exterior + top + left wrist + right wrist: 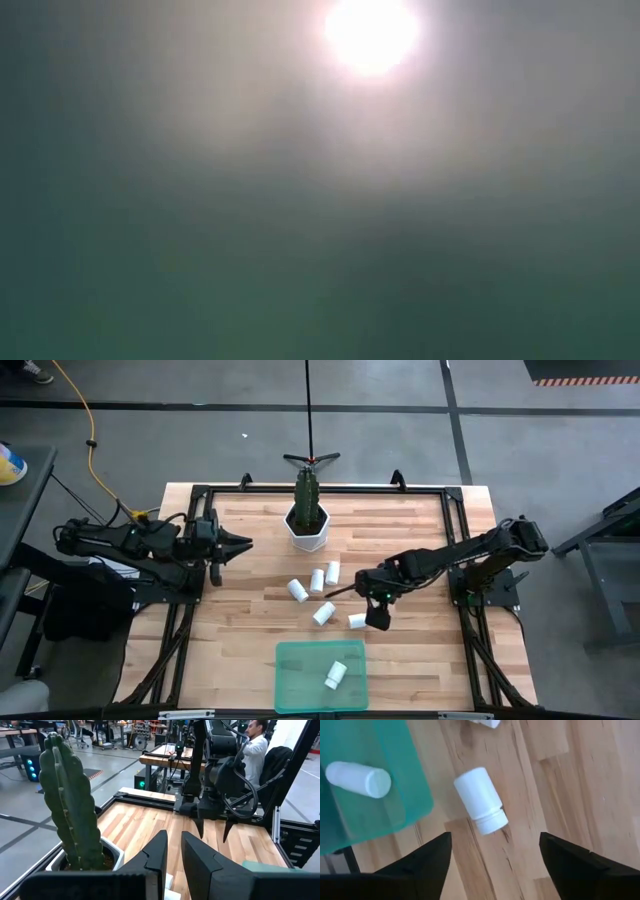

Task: Pick and place pill bottles into a basket
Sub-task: Put the white pill bottle into the bin

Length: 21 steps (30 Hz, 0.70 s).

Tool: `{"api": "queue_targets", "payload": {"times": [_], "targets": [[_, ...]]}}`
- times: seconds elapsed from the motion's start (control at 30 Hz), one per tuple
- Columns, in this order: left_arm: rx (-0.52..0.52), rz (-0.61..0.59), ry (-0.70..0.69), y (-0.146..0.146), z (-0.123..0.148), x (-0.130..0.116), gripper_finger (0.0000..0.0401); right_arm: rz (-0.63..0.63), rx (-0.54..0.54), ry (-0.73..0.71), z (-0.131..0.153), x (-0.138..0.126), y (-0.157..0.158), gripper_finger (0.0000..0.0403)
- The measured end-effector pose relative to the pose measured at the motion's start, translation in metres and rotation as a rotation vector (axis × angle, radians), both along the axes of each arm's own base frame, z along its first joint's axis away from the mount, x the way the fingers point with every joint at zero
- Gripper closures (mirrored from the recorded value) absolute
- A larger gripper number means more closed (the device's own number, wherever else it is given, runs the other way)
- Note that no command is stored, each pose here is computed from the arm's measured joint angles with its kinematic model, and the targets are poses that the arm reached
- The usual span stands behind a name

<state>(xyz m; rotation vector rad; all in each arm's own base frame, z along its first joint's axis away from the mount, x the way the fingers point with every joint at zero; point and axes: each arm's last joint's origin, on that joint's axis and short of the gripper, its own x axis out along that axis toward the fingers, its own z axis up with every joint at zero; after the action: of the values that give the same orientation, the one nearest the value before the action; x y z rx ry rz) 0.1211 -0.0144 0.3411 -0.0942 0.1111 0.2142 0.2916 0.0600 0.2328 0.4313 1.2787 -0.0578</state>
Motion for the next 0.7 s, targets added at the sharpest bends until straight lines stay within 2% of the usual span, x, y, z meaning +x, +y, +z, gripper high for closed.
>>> {"api": "queue_targets", "payload": {"times": [0.1, 0.33, 0.7], "targets": [[0.000, 0.000, 0.001, 0.000, 0.000, 0.000, 0.0311, 0.031, 0.002, -0.004, -0.005, 0.004, 0.001, 0.0102], [0.000, 0.000, 0.000, 0.000, 0.000, 0.000, 0.0311, 0.193, -0.011, 0.064, -0.030, 0.012, 0.009, 0.0100], [-0.024, 0.003, 0.002, 0.000, -0.001, 0.000, 0.0311, 0.269, 0.000, 0.105, -0.050, 0.019, 0.013, 0.0100]]}}
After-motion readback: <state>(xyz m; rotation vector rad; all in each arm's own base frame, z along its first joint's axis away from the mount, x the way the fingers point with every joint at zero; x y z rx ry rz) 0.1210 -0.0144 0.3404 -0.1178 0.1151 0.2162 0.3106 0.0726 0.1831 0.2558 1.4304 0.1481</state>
